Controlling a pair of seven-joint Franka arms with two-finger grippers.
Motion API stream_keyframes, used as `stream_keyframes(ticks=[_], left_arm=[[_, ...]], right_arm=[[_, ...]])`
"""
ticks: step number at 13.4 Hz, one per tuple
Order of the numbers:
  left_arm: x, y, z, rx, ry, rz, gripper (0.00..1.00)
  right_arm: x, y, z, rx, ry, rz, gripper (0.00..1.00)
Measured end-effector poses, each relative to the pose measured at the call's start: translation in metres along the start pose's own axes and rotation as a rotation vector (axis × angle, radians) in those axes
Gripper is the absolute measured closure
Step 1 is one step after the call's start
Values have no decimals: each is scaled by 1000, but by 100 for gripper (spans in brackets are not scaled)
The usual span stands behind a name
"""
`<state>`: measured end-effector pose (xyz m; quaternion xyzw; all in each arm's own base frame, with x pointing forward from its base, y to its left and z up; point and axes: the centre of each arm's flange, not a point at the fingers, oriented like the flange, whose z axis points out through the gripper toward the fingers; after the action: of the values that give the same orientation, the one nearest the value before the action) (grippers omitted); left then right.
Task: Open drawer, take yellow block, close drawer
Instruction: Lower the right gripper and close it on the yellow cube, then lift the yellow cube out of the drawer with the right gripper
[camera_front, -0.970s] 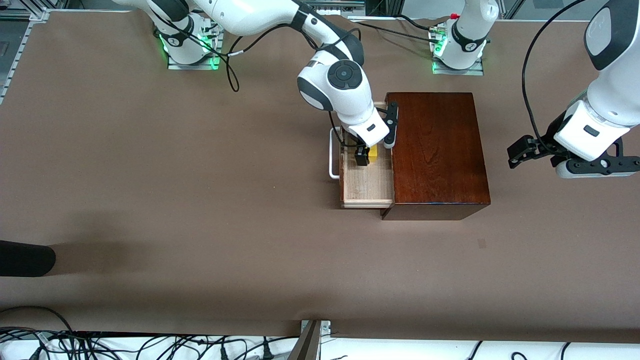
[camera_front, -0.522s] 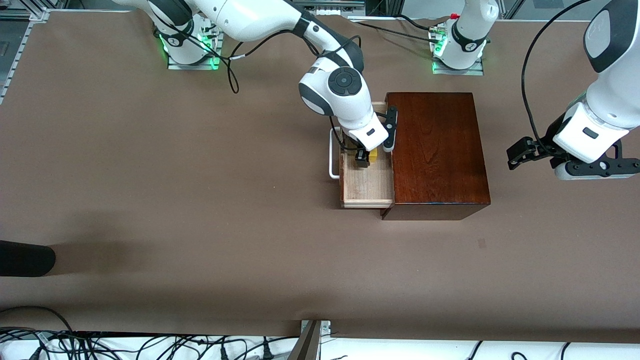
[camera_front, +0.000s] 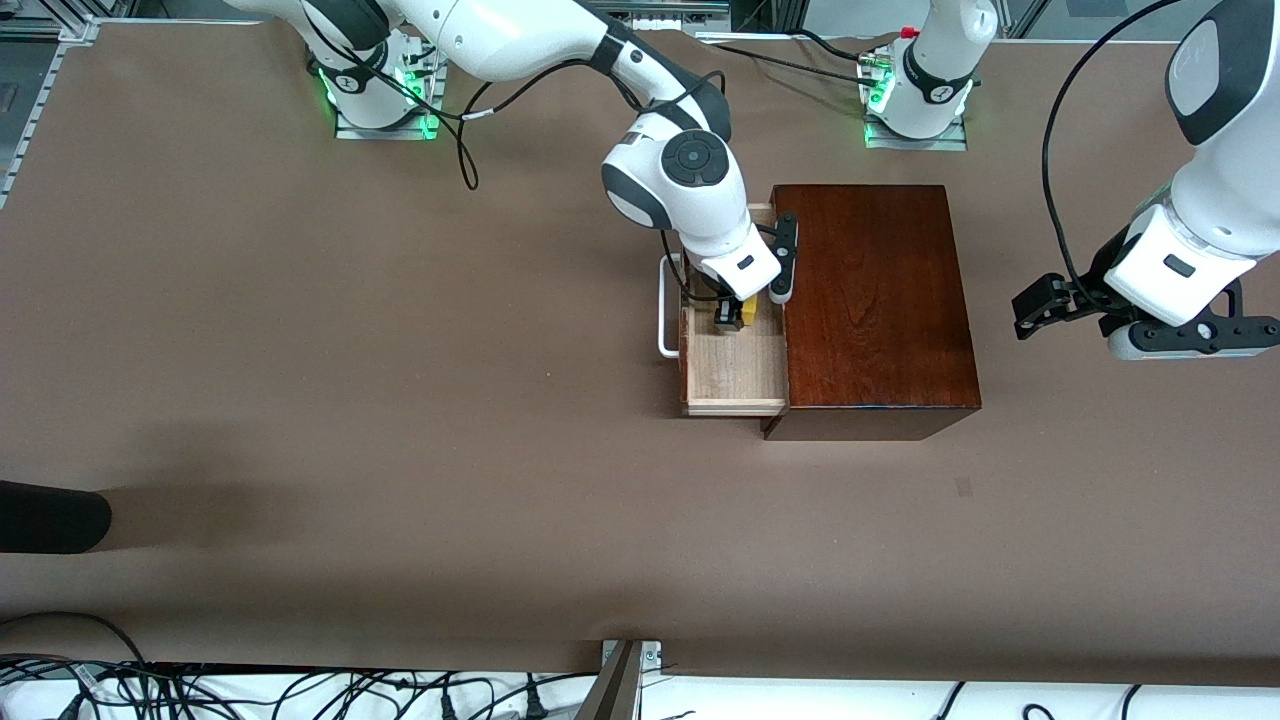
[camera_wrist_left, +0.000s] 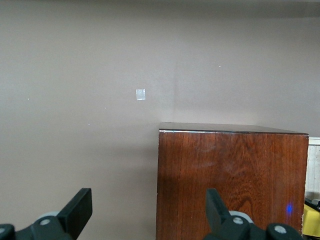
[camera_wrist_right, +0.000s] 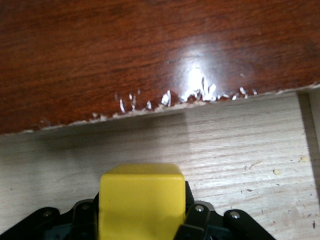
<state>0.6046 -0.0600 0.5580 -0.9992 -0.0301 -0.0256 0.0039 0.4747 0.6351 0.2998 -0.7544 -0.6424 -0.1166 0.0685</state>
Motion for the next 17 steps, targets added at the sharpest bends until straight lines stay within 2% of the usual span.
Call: stream_keyframes(ticks=[3,7,10,13,17], left_arm=[[0,0,0,0,0,0,0],[0,0,0,0,0,0,0],[0,0,0,0,0,0,0],[0,0,0,0,0,0,0],[0,0,0,0,0,0,0]], right_arm=[[10,-6,-14,7,-14,36,44],[17,-7,-45,40,-94,77,44],[10,10,-88,41,-145,143,44],[-18,55,-150,20,-173,285,44],[-88,133,-215,-5,-218,502,44]])
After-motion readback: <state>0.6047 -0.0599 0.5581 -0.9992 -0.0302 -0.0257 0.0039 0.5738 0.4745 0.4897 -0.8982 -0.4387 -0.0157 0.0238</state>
